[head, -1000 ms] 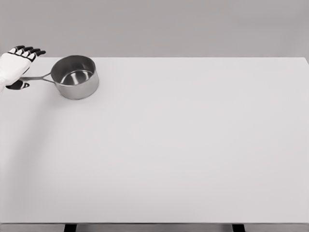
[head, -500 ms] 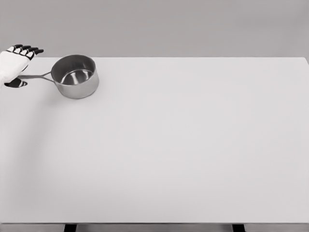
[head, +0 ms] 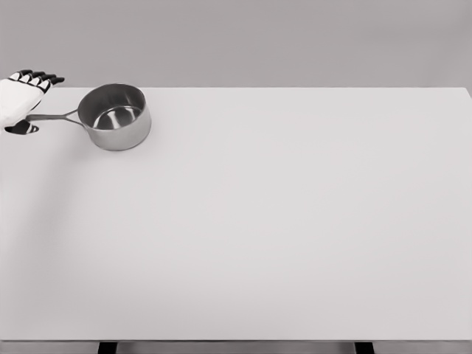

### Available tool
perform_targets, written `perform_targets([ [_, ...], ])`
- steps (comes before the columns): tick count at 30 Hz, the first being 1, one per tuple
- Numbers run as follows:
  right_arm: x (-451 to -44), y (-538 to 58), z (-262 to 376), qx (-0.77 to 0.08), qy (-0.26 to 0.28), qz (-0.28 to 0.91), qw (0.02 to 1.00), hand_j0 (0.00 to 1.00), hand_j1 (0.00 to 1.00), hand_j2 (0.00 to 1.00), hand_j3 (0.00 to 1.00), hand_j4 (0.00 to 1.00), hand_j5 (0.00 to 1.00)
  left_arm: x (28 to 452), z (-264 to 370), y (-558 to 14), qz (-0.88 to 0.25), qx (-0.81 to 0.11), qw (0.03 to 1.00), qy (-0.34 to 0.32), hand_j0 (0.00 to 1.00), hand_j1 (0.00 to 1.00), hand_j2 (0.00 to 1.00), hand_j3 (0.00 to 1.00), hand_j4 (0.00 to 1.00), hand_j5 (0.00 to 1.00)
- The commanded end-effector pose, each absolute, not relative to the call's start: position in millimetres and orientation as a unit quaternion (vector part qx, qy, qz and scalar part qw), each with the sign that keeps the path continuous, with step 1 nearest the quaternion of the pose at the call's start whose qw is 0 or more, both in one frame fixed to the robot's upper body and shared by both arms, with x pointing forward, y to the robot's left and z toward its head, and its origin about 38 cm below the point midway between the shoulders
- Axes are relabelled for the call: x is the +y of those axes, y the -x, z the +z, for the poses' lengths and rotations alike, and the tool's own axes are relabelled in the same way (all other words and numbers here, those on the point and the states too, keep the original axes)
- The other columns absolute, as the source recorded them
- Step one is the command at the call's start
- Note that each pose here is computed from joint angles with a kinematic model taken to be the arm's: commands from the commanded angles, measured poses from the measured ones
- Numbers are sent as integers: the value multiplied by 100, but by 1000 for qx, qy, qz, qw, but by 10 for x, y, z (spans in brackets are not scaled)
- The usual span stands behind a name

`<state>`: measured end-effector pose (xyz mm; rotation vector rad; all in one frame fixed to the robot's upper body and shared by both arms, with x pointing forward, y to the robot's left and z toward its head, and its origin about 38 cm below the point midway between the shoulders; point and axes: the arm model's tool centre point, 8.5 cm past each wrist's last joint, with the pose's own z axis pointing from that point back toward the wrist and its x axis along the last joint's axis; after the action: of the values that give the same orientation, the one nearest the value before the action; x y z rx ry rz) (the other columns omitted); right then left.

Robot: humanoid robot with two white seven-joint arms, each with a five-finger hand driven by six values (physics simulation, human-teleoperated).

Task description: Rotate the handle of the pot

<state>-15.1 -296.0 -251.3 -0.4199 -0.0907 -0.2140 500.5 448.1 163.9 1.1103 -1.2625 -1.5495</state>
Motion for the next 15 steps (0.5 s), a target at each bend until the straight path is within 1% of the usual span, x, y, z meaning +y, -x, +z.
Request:
perform_targets([
  [1,-2961,151,-2513,-45,208,-106,971,100,100,100,100,100,100,4483,1634,-5003,-615,-504,416,-441,100,100,100,100,100,100],
  [7,-2961,161,-2513,-44,208,-106,971,100,100,100,100,100,100,4366,1699,-5090,-623,-506,403,-440,100,100,100,100,100,100],
  [15,-2961,151,-2513,-45,208,-106,971,100,100,100,100,100,100,4392,1687,-5135,-620,-505,412,-438,100,100,100,100,100,100],
])
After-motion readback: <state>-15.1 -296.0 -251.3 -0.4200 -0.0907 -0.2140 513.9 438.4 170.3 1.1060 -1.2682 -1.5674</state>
